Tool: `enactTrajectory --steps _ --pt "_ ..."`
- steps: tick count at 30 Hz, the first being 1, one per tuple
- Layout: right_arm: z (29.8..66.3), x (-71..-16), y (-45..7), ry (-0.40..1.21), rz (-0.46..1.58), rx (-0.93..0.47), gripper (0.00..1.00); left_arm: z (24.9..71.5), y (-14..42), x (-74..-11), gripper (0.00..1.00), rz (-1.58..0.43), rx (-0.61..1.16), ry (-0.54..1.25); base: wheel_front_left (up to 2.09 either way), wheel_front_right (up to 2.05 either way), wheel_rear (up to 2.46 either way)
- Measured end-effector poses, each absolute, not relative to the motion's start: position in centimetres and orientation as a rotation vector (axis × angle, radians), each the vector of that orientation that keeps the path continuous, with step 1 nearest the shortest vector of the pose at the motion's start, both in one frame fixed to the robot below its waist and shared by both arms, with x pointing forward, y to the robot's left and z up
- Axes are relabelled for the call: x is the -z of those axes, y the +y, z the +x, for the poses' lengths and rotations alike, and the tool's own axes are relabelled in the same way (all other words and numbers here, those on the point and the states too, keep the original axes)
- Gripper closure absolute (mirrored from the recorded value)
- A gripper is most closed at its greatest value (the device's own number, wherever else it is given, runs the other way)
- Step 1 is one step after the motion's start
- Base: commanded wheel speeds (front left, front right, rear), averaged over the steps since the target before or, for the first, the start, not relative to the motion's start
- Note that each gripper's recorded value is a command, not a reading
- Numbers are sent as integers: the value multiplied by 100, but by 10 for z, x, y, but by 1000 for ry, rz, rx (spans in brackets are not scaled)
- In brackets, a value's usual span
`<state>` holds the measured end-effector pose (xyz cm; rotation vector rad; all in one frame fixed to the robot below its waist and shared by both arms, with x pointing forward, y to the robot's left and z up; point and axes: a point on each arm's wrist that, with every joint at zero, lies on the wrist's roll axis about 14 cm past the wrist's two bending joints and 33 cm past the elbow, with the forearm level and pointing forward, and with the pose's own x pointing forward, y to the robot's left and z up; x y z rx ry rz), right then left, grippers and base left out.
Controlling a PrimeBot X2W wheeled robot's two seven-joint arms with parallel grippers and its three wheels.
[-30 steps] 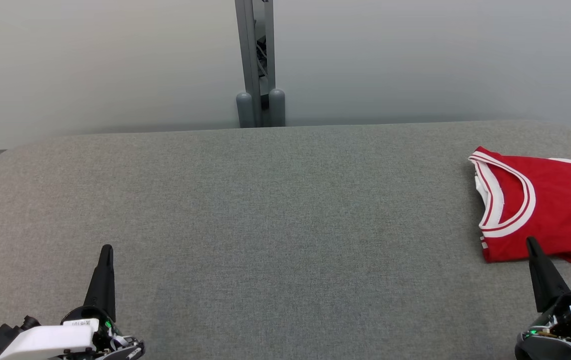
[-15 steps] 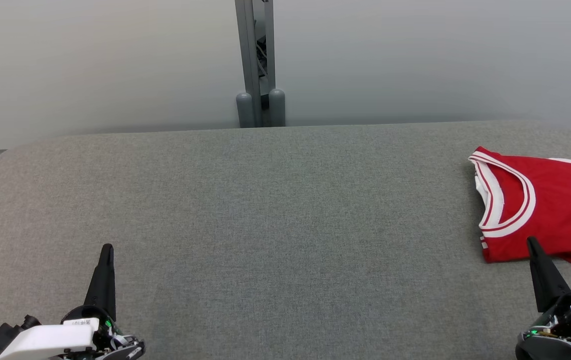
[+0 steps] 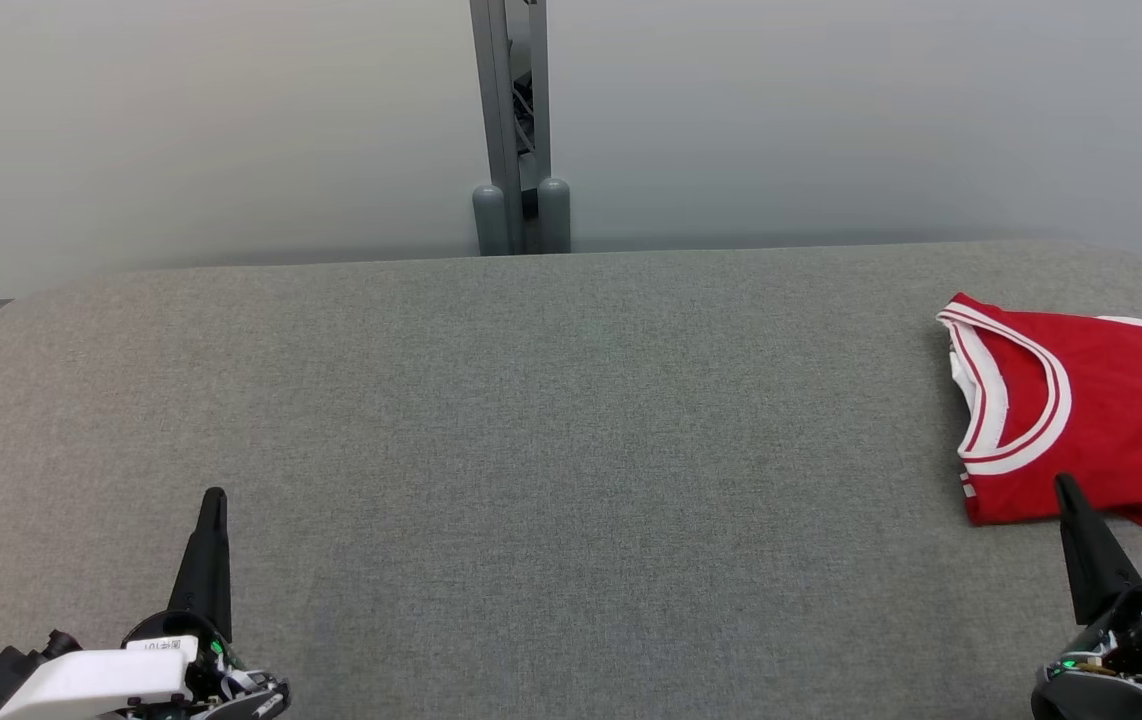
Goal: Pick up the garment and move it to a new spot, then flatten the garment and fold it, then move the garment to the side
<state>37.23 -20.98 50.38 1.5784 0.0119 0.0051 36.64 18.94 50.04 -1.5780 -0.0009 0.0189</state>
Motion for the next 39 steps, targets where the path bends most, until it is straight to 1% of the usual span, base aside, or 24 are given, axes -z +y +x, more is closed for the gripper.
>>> enactTrajectory --steps 39 --pt "372 -503 -210 13 1576 -5 100 366 189 -501 100 -1578 -18 -1 0 0 0"
